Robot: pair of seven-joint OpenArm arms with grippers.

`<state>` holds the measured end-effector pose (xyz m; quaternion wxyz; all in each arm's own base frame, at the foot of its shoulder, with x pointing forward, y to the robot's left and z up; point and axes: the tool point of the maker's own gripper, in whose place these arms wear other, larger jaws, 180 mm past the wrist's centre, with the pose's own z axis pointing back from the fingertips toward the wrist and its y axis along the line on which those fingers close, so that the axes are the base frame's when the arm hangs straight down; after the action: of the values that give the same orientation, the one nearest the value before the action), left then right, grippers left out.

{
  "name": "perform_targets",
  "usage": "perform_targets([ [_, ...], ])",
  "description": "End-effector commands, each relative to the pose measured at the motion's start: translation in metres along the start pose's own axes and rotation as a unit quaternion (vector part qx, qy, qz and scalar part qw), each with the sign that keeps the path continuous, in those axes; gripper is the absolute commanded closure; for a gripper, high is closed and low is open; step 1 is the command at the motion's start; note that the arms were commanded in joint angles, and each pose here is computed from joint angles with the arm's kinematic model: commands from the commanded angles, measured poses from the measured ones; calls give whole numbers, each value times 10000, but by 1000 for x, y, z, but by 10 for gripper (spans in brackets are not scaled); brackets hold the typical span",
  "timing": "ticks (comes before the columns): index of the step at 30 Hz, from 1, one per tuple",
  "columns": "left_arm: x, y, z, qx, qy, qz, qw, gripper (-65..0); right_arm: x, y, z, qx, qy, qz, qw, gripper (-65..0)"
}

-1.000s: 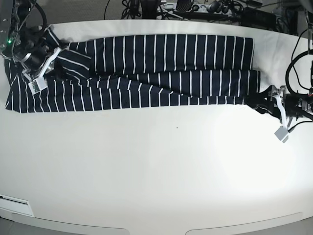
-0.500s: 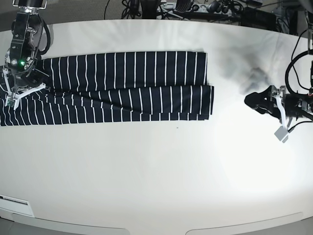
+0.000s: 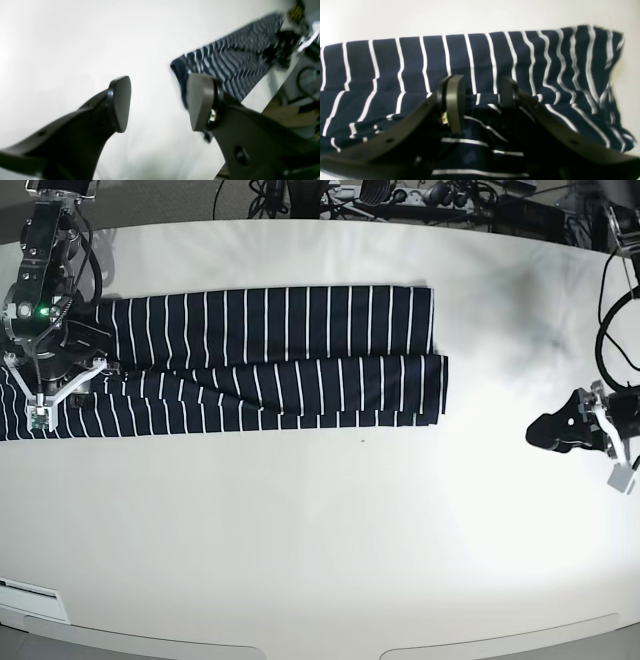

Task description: Fold the T-shirt properly

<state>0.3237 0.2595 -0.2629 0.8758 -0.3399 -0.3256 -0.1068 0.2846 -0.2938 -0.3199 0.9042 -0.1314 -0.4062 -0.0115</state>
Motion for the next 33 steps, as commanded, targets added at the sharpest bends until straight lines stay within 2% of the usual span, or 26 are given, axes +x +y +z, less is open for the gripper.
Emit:
perform_targets([
  [1,2,-2,2,-61,-92,29,9999,-377,19,-5,5,-64,-292,104,9995,-258],
  [7,-49,-29,-50,-769,-68,747,9942,-377,9,-5,6,-65,-161,130,9998,-257],
  [14,-84,-41,-97,-755,-13,1342,9881,-377,10,-5,6,-63,-170,130,9998,-257],
  [21,-107,-64,-126,-983,0,1701,9805,-377,10,-5,6,-63,-174,130,9997,-257],
  [27,-126,-93,-150,-1338,-14,2065,9693,-377,10,-5,6,-62,-174,129,9997,-257],
  [33,-140,-119,-167,-1646,184,2139,9627,-377,13,-5,6,-52,-205,119,9997,-257],
])
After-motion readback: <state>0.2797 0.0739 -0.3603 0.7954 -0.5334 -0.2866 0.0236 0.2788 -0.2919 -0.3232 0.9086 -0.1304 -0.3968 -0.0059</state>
